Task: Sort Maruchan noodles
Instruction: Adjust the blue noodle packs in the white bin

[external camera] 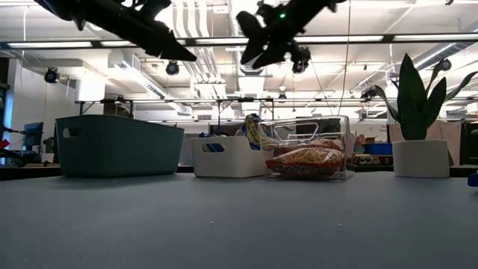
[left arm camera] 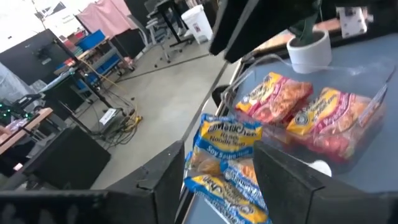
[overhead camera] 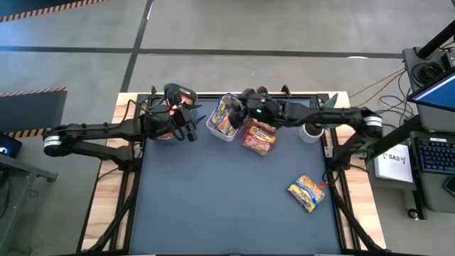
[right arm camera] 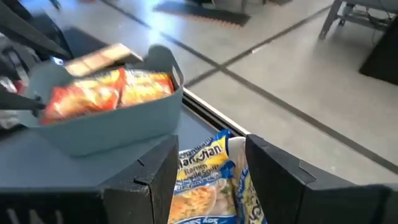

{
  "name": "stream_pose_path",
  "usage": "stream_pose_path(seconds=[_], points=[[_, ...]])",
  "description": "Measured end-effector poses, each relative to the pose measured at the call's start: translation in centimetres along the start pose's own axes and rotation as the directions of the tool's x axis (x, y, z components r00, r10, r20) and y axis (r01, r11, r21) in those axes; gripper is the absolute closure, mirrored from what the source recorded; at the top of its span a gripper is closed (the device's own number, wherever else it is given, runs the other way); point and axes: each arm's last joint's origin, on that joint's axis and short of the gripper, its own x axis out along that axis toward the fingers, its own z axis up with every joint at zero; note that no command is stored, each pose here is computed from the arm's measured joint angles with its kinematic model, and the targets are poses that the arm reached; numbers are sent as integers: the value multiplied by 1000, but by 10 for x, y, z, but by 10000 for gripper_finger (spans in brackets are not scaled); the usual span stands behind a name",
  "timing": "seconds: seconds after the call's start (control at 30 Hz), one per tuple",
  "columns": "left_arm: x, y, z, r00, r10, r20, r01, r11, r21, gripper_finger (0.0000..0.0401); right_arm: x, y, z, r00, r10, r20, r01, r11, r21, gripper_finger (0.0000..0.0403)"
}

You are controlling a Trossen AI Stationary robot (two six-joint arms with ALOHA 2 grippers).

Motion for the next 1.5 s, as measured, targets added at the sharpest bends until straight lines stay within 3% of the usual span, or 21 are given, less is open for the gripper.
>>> stream_pose_path(seconds=[0.33, 0.77, 1.1, 1.5], points=[[-12, 9, -9, 999, 13, -52, -13, 1000, 9, 237, 61, 5, 23, 988, -69, -140, 57, 995, -86, 227], [-44, 21, -24, 992, 106, 61, -104, 994, -31, 238, 124, 4, 32, 967, -118, -226, 104, 992, -72, 227], [-48, 21, -29, 992, 122, 14, -121, 992, -27, 238, 154, -2, 26, 949, -153, -275, 179, 981, 72, 216], [-47, 21, -29, 993, 119, 11, -118, 992, -52, 238, 176, -8, 3, 928, -166, -334, 222, 965, 139, 215]])
